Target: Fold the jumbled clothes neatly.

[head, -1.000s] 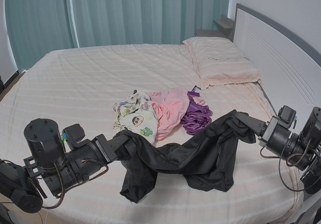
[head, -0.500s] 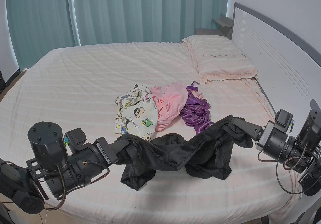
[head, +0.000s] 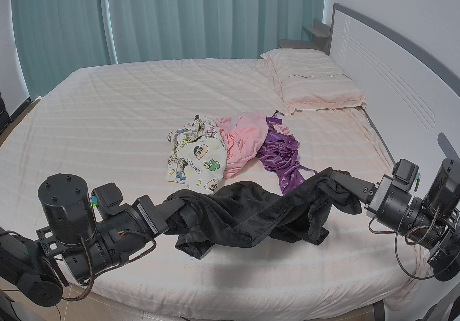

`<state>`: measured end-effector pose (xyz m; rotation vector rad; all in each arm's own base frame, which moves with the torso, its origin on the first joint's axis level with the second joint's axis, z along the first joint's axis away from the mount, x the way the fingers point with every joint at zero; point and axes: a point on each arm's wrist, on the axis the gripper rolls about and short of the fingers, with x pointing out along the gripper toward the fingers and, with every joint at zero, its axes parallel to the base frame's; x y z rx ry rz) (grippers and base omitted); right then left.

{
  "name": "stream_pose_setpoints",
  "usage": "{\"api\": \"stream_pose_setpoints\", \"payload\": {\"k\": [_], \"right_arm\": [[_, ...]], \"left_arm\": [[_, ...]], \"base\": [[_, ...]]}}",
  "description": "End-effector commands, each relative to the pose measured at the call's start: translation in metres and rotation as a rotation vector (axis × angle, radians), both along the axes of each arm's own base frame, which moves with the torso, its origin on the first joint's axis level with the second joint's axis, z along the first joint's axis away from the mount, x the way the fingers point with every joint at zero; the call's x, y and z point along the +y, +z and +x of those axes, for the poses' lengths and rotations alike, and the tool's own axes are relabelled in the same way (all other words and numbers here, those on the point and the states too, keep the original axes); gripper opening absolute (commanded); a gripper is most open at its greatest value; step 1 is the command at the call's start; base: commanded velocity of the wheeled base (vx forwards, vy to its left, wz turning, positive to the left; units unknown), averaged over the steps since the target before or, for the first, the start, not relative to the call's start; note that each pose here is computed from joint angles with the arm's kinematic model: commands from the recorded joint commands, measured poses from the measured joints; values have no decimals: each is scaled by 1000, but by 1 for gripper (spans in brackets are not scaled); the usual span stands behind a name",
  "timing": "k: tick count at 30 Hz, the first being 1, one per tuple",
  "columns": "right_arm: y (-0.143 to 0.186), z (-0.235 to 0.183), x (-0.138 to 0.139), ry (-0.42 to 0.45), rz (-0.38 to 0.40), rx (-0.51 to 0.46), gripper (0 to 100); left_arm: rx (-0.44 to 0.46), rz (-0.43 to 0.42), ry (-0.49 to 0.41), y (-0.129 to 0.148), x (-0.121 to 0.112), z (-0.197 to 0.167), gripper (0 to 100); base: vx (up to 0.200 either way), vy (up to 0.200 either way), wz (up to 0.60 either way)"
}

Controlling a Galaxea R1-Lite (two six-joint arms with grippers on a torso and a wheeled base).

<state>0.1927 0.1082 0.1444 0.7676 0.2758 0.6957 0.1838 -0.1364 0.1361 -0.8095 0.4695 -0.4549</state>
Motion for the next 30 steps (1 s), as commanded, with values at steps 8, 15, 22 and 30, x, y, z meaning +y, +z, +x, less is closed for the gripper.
{"api": "stream_pose_setpoints", "payload": {"k": [8,15,22,30], "right_arm": [[-3,2,1,-2,-6,11,0],[-3,2,1,-2,-6,11,0],[-1,1,1,0,0,0,0],[3,0,0,0,6,-18,0]], "left_arm": [[7,-17,7,1,0,1,0],[8,-21,6,1,0,0,0],[4,-23,6,2,0,0,0],[-13,-34,5,7,1,-1,0]], "base": [[0,0,0],[0,200,0],[0,200,0],[0,200,0]]}}
